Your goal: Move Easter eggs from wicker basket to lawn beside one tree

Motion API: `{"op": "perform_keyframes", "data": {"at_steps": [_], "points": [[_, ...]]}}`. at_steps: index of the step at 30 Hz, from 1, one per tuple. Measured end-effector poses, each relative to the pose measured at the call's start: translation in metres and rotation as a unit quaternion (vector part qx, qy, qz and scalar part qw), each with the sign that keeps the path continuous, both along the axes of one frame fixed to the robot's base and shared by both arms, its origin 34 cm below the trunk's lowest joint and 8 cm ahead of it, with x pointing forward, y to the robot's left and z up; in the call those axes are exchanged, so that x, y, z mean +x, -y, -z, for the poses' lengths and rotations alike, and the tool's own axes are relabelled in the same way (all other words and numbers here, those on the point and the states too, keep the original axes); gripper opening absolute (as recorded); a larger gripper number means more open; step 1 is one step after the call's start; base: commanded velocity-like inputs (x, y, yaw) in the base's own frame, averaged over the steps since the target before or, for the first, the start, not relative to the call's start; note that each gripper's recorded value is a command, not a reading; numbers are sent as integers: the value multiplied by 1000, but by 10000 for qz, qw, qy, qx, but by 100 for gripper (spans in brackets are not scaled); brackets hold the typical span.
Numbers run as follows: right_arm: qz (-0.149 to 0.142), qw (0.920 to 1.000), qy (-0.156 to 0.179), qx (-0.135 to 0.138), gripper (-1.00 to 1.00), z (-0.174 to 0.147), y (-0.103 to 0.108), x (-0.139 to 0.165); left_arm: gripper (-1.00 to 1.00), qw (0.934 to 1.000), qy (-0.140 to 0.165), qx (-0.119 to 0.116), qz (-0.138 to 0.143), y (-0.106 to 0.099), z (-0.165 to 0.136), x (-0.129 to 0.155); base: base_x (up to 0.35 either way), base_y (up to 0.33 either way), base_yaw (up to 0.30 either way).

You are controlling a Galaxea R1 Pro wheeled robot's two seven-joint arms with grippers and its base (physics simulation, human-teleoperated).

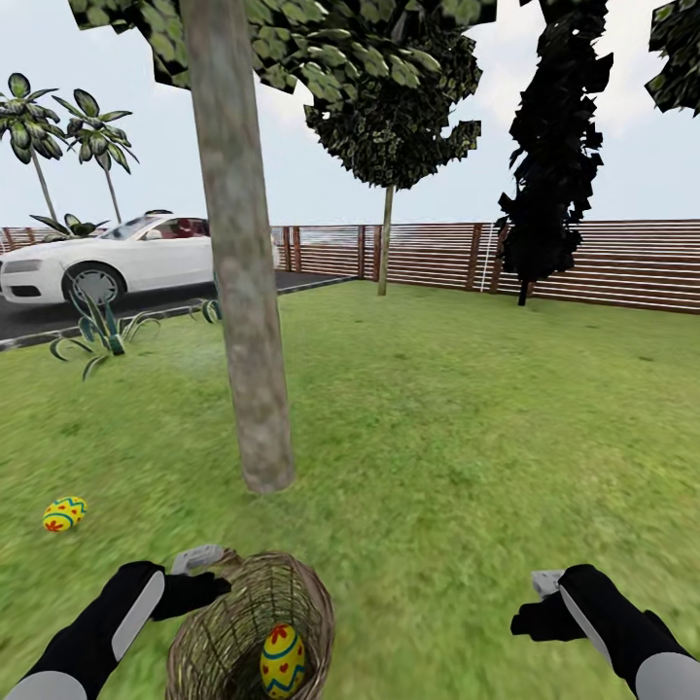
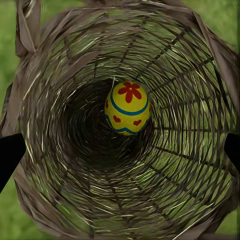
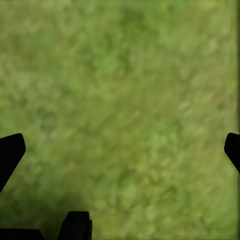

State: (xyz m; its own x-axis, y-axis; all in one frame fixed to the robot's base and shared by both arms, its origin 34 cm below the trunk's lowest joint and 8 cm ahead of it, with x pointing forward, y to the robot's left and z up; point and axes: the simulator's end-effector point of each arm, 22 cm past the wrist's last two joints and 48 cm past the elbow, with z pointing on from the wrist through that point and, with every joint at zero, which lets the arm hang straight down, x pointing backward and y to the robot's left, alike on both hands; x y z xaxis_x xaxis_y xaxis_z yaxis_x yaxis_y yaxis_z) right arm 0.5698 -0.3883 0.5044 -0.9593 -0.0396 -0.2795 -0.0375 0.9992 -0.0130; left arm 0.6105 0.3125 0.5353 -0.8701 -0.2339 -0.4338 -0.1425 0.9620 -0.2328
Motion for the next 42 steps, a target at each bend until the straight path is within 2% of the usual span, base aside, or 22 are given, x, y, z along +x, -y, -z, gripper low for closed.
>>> {"op": "perform_keyframes", "data": {"at_steps": [12,21,42], "points": [[-2,10000,-2,0,100,0,0,0,100,10000,12,-70,12,9,1,1,9,-65,0],[-7,10000,-1,-3,100,0,0,0,100,10000,14,-88,4,10,0,1,219,-66,0],[-16,10000,-4,1,100,0,-1,0,100,10000,18,-91,-6,9,0,1,6,0,0]]}}
